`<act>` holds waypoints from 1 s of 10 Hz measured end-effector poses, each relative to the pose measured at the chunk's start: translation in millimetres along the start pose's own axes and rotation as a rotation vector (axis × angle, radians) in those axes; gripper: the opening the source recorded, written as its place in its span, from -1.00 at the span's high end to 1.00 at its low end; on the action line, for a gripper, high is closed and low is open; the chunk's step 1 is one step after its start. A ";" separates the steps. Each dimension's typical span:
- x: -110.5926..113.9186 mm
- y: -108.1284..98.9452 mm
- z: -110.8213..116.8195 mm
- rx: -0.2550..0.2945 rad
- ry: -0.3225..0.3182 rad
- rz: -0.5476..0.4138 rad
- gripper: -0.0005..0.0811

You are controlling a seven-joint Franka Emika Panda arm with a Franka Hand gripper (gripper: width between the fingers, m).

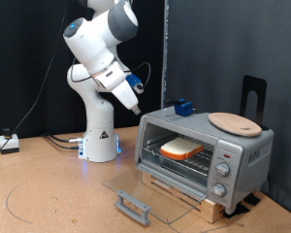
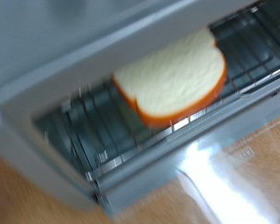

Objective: Make a piece of toast with the oven

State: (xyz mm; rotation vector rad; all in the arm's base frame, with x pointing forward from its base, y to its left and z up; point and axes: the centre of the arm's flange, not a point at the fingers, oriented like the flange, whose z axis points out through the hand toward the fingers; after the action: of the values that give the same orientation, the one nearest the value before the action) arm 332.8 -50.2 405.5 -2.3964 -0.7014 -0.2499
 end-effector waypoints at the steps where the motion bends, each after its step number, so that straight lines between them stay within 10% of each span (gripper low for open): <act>1: 5.7 -3.4 -3.2 0.028 0.034 0.122 -0.99; 4: 5.5 -4.3 -3.8 0.078 0.056 0.258 -0.99; 7: 9.3 -1.9 -24.6 0.208 0.243 0.574 -0.99; 10: -1.1 6.0 -38.5 0.207 0.349 0.719 -0.99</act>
State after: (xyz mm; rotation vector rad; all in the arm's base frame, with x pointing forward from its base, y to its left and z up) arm 334.9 -78.4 432.4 -2.1644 0.2887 -0.2604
